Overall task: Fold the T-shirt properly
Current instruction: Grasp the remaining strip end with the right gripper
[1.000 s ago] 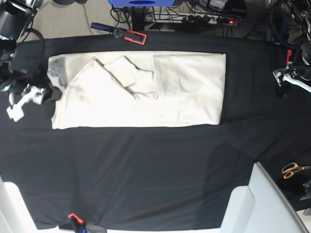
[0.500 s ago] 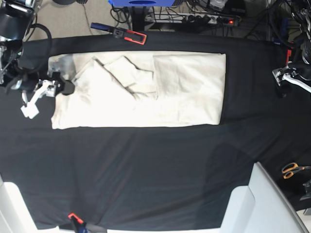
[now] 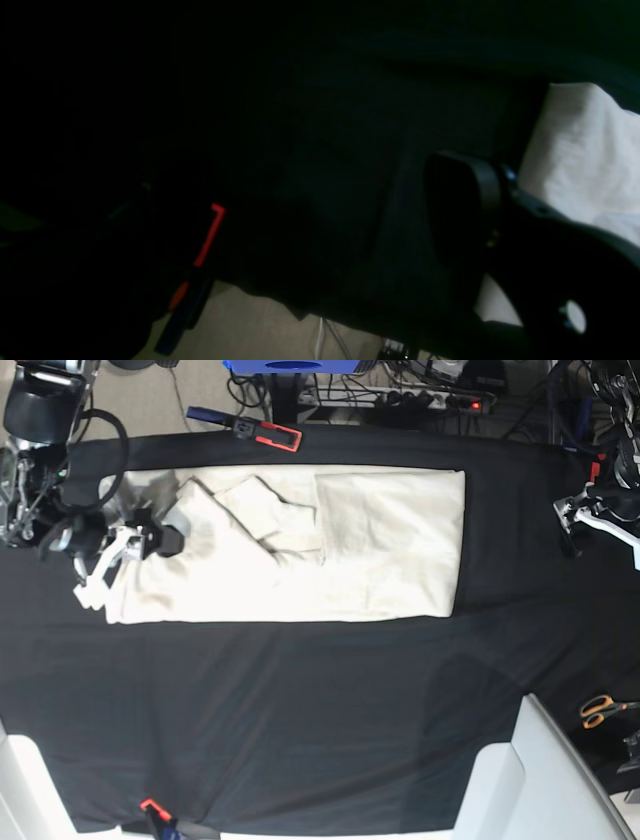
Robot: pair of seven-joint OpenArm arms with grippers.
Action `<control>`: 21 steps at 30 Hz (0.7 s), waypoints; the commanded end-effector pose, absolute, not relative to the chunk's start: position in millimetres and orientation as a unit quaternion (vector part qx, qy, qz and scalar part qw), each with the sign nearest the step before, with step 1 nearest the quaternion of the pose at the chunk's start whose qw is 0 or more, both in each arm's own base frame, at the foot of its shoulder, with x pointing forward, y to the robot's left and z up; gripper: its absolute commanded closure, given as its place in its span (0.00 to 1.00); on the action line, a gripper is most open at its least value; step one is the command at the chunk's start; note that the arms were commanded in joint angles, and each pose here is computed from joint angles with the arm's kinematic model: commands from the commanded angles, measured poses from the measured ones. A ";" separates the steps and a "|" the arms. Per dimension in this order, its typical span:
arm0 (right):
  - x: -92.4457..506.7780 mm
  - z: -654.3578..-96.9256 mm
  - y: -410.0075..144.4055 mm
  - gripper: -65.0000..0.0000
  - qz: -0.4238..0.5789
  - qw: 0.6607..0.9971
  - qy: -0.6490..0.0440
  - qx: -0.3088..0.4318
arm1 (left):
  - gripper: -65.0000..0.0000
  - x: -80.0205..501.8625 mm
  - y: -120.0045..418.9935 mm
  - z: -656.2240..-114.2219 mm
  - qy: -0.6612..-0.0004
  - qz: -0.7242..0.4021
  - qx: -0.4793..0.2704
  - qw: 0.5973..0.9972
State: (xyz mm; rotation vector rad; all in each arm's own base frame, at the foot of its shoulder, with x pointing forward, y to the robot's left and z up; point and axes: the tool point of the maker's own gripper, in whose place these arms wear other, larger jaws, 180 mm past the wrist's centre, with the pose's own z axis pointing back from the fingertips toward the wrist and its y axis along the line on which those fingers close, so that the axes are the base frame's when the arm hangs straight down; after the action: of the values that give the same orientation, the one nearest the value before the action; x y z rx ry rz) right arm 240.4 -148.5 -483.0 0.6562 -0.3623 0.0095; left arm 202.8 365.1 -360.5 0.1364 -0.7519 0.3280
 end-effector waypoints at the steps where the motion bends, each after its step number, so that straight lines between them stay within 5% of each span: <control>1: 232.7 -488.3 -143.6 0.30 0.020 0.937 -0.152 0.315 | 0.00 210.5 368.6 -349.1 -0.383 0.146 0.074 0.909; 10: 240.3 -485.8 -140.0 0.51 0.021 0.935 -0.156 0.319 | 0.00 212.0 361.3 -353.3 -0.378 0.137 0.067 0.913; 16: 246.3 -484.9 -142.9 0.99 0.022 0.935 -0.158 0.316 | 0.00 211.3 361.5 -353.6 -0.377 0.137 0.068 0.914; 21: 252.8 -486.9 -170.4 0.99 0.008 0.941 -0.161 0.298 | 0.00 209.7 361.5 -354.6 -0.375 0.137 0.068 0.914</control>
State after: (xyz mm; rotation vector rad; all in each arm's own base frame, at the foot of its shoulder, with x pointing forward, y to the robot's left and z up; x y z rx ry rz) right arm 239.4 -160.0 -495.5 0.6282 -0.2858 0.0121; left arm 203.7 355.0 -366.8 0.1181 -0.7327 0.2989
